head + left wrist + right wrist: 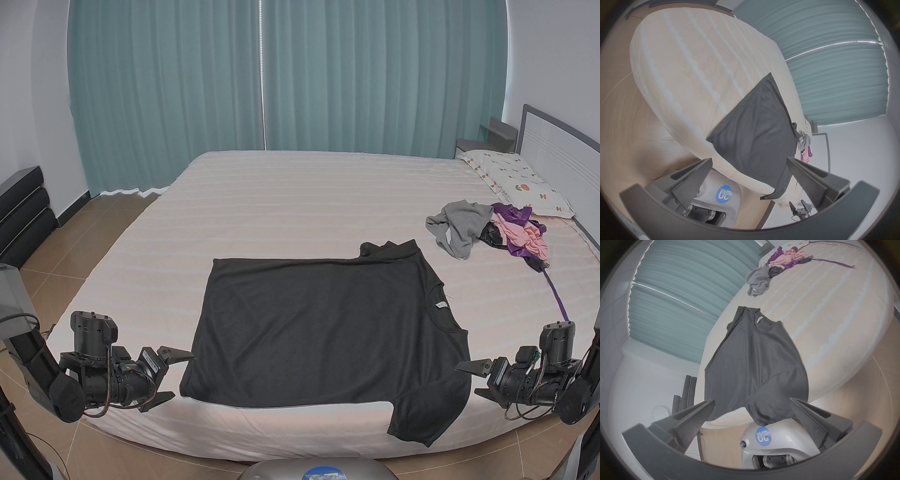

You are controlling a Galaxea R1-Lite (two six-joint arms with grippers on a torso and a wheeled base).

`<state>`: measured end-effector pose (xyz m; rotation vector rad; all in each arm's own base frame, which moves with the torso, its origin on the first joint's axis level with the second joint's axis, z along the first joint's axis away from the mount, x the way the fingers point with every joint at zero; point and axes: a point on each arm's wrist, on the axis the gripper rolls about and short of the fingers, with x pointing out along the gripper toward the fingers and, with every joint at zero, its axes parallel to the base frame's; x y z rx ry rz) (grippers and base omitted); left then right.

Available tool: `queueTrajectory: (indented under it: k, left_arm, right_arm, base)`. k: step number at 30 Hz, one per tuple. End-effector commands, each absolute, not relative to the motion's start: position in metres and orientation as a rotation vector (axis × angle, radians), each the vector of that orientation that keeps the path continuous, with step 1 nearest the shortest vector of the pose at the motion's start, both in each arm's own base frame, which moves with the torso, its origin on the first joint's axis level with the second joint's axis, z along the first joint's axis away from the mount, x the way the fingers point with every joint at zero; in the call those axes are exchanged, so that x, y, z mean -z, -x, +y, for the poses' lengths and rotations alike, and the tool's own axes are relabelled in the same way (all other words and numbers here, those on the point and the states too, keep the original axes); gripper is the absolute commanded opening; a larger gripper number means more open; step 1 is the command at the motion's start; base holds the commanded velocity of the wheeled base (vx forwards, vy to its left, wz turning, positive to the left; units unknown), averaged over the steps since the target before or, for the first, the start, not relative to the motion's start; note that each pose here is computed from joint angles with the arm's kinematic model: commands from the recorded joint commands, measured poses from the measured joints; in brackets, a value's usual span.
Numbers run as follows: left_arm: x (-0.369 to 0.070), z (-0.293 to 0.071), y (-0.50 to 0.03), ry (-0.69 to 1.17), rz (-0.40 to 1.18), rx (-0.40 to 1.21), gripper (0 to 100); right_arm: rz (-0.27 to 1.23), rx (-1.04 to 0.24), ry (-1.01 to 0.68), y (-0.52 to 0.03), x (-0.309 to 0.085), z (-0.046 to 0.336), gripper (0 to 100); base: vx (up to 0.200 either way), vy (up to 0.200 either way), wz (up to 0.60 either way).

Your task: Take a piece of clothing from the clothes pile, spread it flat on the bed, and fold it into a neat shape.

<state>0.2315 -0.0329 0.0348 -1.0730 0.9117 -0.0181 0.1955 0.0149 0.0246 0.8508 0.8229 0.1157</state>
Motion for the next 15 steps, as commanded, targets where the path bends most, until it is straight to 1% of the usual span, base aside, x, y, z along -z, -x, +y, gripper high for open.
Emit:
queueTrajectory:
  k: [1, 4, 7, 10, 15]
  left_arm:
    - [-0.032, -0.034, -0.232, 1.067, 0.921, 0.015, 100]
    - [-0.032, -0.033, -0.233, 1.058, 0.915, 0.01, 100]
    - [-0.033, -0.031, -0.235, 1.064, 0.9, 0.01, 100]
    - [-0.035, -0.021, -0.24, 1.069, 0.843, 0.001, 100]
    - [-0.028, 0.003, -0.246, 0.962, 0.806, -0.02, 100]
  right_arm:
    - [0.837, -0.138, -0.831, -0.201, -0.018, 0.022, 100]
    - [0.81, -0.139, -0.812, -0.21, -0.014, 0.026, 100]
    - [0.794, -0.118, -0.789, -0.22, -0.01, 0.03, 100]
    - [0.775, -0.12, -0.777, -0.233, -0.006, 0.034, 100]
    - [0.777, -0.121, -0.78, -0.246, 0.002, 0.037, 100]
  base:
    - [0.0, -0.2, 0.0]
    - [0.0, -0.2, 0.0]
    - [0.0, 0.0, 0.0]
    - [0.0, 0.0, 0.0]
    - [0.0, 0.0, 0.0]
